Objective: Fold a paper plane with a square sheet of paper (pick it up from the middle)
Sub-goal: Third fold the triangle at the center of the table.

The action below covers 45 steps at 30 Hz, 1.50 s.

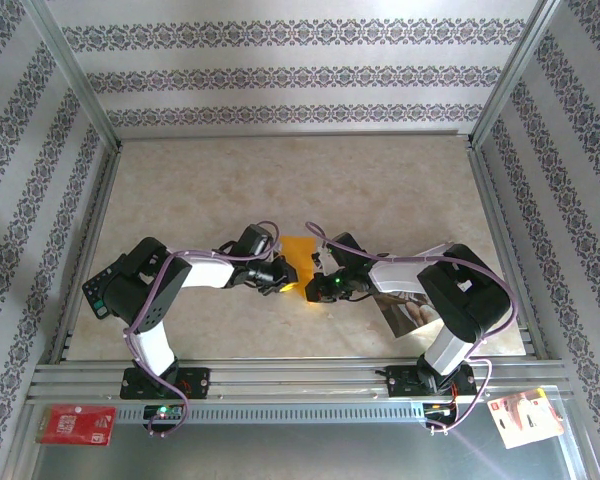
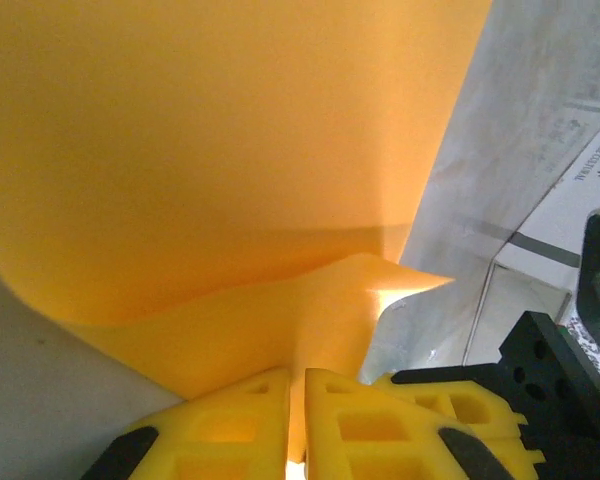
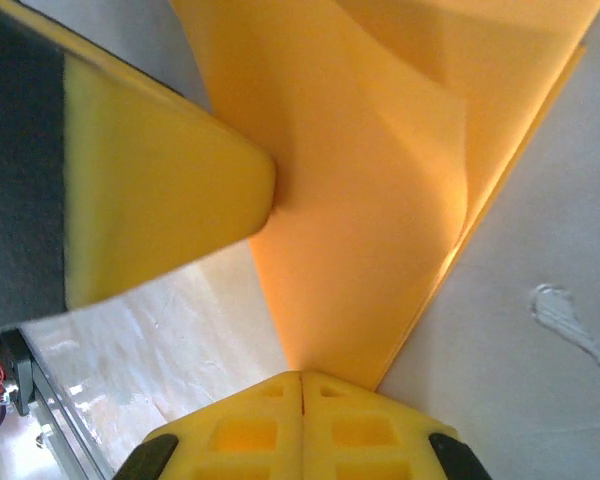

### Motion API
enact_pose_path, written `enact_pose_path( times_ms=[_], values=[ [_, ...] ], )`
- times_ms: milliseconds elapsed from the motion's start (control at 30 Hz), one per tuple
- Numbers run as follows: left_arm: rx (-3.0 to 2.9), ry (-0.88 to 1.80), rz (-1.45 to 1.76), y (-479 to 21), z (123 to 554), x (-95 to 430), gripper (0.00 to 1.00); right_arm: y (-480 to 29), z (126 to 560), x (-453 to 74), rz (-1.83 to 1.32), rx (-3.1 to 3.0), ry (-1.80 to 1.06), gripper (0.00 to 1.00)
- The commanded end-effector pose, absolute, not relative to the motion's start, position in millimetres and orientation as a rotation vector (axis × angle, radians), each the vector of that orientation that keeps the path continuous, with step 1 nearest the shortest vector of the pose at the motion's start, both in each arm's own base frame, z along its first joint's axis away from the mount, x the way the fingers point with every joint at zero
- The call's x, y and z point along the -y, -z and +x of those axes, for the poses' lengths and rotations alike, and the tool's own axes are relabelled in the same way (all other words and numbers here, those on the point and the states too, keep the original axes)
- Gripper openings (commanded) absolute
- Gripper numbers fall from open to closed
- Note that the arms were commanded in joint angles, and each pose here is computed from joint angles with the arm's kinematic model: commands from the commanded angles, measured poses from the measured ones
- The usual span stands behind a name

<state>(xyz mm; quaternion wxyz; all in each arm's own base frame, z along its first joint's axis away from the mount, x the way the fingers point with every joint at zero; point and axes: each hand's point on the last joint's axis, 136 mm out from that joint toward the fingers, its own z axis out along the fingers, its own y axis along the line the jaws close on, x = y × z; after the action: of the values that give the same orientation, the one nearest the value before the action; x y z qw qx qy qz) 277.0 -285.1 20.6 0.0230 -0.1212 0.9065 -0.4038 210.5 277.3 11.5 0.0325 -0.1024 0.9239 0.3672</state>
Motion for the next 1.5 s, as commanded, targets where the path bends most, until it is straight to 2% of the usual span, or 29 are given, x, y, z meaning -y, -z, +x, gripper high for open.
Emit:
enact_pose_path(
  times_ms=[0, 600, 900, 1067, 1233, 1333, 1467],
  values=[
    [-2.851, 1.117, -0.401, -4, 285, 267, 0.12, 42, 171, -225, -0.193, -3.142, -0.817, 0.00],
    [-2.825, 1.095, -0.434, -2, 327, 229, 0.16, 46, 167, -221, -0.182, -3.161, -0.789, 0.00],
    [-2.749, 1.092, -0.460, -23, 348, 210, 0.20, 41, 162, -219, -0.194, -3.156, -0.814, 0.00],
    [-2.685, 1.167, -0.408, -51, 339, 216, 0.25, 12, 164, -237, -0.292, -3.056, -0.978, 0.00],
    [-2.653, 1.212, -0.347, -66, 318, 226, 0.30, -39, 190, -258, -0.348, -2.833, -1.123, 0.01],
    [-2.664, 1.252, -0.322, -64, 304, 236, 0.34, -57, 214, -267, -0.299, -2.734, -1.137, 0.05],
    [-2.675, 1.278, -0.288, -61, 293, 245, 0.40, -52, 241, -264, -0.194, -2.732, -1.047, 0.06]
  ],
)
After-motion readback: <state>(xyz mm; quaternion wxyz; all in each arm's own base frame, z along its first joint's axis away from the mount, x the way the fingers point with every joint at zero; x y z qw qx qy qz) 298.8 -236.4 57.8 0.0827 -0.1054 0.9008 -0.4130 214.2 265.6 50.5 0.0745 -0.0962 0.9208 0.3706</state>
